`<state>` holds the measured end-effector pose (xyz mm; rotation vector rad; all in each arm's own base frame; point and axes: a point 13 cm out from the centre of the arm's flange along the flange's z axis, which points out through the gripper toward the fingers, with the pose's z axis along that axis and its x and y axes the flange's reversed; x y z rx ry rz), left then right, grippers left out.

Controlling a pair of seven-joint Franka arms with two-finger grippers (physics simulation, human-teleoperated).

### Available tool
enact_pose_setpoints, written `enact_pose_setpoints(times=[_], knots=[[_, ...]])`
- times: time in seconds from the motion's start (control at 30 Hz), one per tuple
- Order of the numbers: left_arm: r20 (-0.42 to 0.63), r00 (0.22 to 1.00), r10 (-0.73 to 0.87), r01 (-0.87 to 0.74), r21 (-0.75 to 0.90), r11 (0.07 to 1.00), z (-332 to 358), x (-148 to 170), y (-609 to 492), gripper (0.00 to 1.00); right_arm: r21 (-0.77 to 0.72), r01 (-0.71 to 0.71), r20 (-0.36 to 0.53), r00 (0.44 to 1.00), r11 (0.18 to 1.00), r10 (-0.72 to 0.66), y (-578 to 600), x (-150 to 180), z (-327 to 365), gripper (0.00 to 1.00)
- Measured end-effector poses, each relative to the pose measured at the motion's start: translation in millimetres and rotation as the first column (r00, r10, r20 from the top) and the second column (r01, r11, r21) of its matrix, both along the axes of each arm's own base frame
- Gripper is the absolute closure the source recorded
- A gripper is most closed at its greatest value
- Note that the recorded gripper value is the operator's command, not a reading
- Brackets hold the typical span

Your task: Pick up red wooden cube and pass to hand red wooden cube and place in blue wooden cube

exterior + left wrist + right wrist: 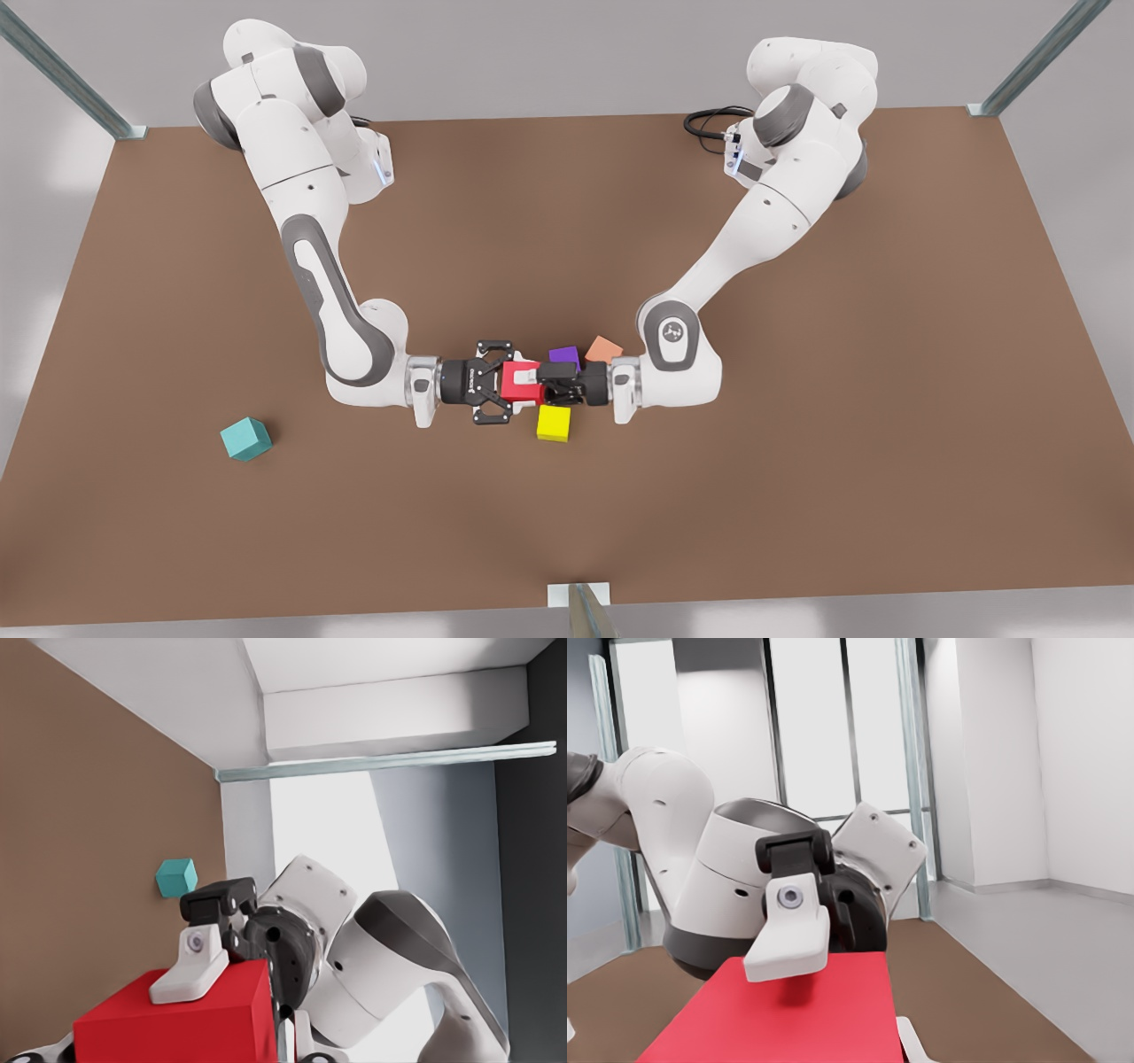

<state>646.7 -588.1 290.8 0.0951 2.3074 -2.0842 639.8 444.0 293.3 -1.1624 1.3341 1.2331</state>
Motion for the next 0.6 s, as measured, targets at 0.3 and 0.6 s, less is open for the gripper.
enact_pose_setpoints(times=[0.3, 0.6], knots=[[0.002, 1.000, 0.031, -0.031, -0.007, 1.000, 0, 30, 47, 0.00, -0.052, 0.067, 0.008, 0.998, 0.996, -0.067, -106, 23, 5, 0.43], [0.209, 0.744, -0.635, 0.233, 0.809, 0.540, 27, 23, 245, 0.00, -0.744, -0.113, -0.092, 0.994, 0.658, 0.066, -416, 3, -84, 0.43]])
